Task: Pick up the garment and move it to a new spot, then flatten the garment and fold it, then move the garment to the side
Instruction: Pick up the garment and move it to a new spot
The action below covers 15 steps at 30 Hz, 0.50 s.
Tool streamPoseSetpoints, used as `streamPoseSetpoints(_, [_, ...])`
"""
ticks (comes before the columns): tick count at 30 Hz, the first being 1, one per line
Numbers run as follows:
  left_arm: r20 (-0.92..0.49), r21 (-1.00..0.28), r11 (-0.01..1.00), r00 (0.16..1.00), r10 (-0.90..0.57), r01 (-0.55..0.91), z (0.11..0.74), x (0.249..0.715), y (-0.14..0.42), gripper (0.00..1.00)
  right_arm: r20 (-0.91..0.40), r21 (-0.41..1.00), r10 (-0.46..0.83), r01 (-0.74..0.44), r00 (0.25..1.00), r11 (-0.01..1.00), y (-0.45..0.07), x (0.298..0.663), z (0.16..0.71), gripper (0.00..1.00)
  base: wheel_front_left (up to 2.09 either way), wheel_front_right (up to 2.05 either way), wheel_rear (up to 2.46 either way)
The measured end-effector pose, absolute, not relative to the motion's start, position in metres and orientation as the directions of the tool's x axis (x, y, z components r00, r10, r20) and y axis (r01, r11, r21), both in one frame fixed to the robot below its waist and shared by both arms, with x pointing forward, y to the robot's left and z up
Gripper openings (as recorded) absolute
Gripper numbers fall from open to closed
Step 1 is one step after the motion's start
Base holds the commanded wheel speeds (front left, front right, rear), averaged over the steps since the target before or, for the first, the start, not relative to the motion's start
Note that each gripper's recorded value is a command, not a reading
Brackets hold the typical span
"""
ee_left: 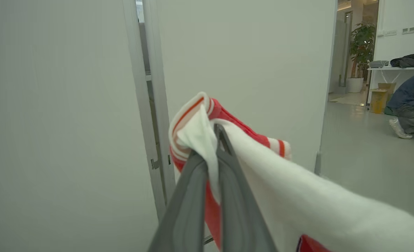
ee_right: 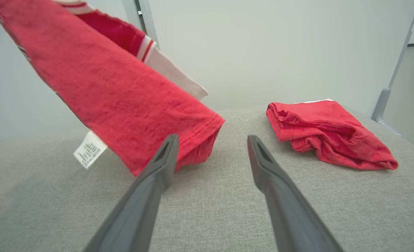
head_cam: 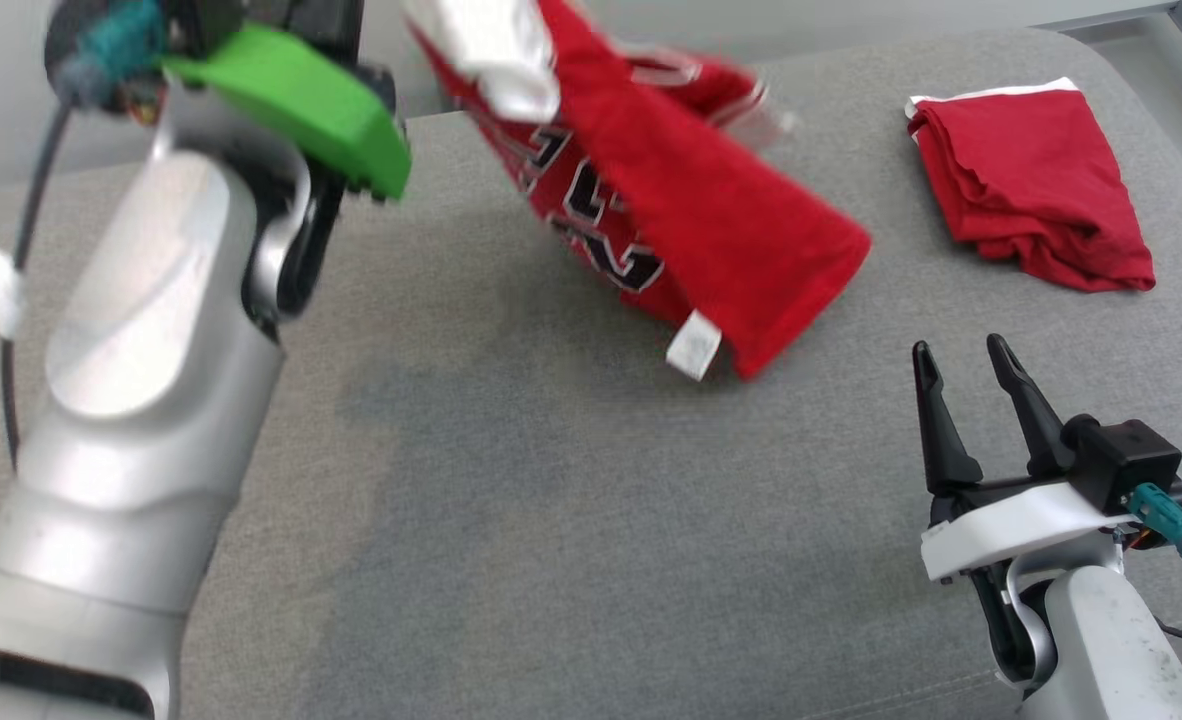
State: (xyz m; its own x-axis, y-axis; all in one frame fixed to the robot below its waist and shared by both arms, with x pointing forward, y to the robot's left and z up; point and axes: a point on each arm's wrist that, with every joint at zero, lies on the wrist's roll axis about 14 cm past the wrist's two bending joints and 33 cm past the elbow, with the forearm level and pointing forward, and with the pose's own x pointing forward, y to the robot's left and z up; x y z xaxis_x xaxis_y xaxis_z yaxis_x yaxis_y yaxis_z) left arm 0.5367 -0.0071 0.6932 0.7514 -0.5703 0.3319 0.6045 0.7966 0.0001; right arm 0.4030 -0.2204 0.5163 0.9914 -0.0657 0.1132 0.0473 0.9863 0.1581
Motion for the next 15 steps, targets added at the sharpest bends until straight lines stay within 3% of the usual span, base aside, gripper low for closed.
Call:
streamPoseSetpoints(7, [0.037,-0.218,0.893,0.918,-0.396,0.394,0.532,0.528,0.061,0.00,0.075,0.154,-0.062,0.050,0.995,0.987,-0.219,0.409,0.502,1.00,0.00,0.00,0.00])
streamPoseSetpoints(15, [-0.168,-0.283,0.943,0.960,-0.226,0.172,0.443,0.506,0.122,0.00,0.053,0.145,-0.035,0.027,0.998,0.989,-0.211,0.423,0.492,1.00,0.00,0.00,0.00])
